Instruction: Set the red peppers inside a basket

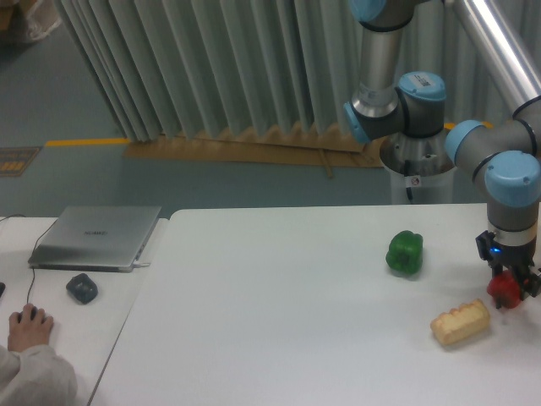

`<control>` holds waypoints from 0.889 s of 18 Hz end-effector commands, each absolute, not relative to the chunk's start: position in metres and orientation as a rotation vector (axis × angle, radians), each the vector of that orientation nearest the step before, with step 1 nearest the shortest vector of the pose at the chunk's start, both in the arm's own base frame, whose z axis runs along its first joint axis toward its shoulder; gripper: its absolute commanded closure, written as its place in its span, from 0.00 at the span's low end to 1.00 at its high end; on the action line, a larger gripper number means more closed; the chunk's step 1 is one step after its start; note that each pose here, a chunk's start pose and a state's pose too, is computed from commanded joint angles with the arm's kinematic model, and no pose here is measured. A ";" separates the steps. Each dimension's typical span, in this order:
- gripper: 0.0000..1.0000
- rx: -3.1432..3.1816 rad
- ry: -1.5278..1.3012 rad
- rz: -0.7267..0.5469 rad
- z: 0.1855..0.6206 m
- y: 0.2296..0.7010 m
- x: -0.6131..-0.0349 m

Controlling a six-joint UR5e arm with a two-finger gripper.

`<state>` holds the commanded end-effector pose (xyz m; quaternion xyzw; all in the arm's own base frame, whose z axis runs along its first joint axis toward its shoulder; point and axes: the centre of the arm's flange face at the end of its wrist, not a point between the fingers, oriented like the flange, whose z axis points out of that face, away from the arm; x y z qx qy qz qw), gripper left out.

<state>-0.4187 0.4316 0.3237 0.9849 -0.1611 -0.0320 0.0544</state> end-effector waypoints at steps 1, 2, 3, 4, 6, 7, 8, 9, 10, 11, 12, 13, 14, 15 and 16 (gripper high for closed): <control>0.61 2.989 -0.517 -0.098 0.338 0.430 -0.421; 0.62 2.977 -0.549 -0.077 0.346 0.429 -0.424; 0.62 2.957 -0.617 -0.058 0.357 0.422 -0.433; 0.62 2.942 -0.693 -0.058 0.361 0.417 -0.440; 0.62 2.909 -0.833 -0.084 0.378 0.389 -0.462; 0.62 2.900 -0.861 -0.092 0.384 0.378 -0.469; 0.62 2.891 -0.890 -0.087 0.385 0.365 -0.479; 0.62 2.884 -0.912 -0.082 0.385 0.356 -0.486; 0.62 2.872 -0.950 -0.077 0.385 0.349 -0.491; 0.62 2.858 -0.988 -0.076 0.386 0.341 -0.496; 0.62 2.832 -1.063 -0.070 0.386 0.330 -0.505; 0.61 2.811 -1.117 -0.068 0.387 0.320 -0.512; 0.61 2.788 -1.167 -0.068 0.388 0.309 -0.519; 0.61 2.770 -1.205 -0.066 0.388 0.298 -0.526; 0.59 2.746 -1.275 -0.059 0.386 0.286 -0.535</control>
